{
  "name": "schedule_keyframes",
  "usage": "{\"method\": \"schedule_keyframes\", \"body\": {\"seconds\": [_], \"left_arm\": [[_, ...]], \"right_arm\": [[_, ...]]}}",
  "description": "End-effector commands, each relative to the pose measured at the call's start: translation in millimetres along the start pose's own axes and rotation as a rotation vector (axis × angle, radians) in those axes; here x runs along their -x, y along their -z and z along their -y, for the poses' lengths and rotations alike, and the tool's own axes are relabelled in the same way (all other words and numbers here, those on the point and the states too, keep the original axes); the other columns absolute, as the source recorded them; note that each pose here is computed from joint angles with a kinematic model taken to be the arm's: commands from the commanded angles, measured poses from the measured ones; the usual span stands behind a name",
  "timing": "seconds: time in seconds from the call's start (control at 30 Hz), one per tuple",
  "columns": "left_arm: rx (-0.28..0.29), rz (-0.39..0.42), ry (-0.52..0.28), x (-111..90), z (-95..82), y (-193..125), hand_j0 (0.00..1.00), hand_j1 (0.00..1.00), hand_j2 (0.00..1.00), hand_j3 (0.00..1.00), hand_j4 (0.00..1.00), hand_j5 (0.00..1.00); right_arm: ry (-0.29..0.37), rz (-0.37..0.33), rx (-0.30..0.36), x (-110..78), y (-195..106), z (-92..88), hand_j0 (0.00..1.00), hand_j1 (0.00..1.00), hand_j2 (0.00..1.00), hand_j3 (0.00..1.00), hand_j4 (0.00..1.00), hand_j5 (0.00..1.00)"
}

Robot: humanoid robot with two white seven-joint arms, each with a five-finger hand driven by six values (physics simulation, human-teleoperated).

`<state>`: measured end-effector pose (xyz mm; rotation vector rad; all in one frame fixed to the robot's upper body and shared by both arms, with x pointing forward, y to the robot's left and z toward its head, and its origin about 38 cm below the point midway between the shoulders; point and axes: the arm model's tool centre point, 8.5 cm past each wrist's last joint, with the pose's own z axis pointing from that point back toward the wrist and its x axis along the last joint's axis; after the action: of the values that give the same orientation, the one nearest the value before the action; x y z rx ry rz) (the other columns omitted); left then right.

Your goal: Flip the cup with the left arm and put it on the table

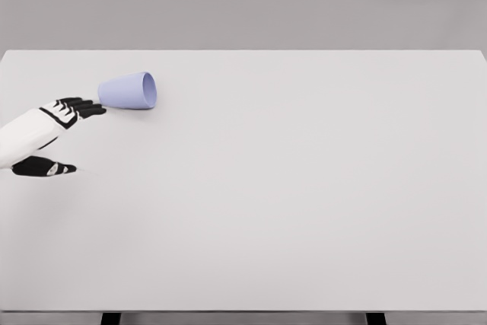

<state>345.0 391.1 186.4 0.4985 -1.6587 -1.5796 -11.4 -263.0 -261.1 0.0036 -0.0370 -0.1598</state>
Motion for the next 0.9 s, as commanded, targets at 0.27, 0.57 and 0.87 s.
{"method": "schedule_keyframes", "body": {"seconds": [0.27,0.57,0.87], "left_arm": [[-0.005,-0.014,0.018,6,-10.4,-3,1.00,1.00,1.00,1.00,1.00,1.00],[0.243,0.010,0.055,6,-33.7,9,1.00,1.00,1.00,1.00,1.00,1.00],[0.043,-0.351,-0.392,41,-64.1,118,1.00,1.00,1.00,1.00,1.00,1.00]], "right_arm": [[0.003,-0.011,0.001,4.8,0,0.6,1.00,1.00,1.00,1.00,1.00,1.00],[0.003,-0.011,0.001,4.8,0,0.6,1.00,1.00,1.00,1.00,1.00,1.00],[0.003,-0.011,0.001,4.8,0,0.6,1.00,1.00,1.00,1.00,1.00,1.00]]}}
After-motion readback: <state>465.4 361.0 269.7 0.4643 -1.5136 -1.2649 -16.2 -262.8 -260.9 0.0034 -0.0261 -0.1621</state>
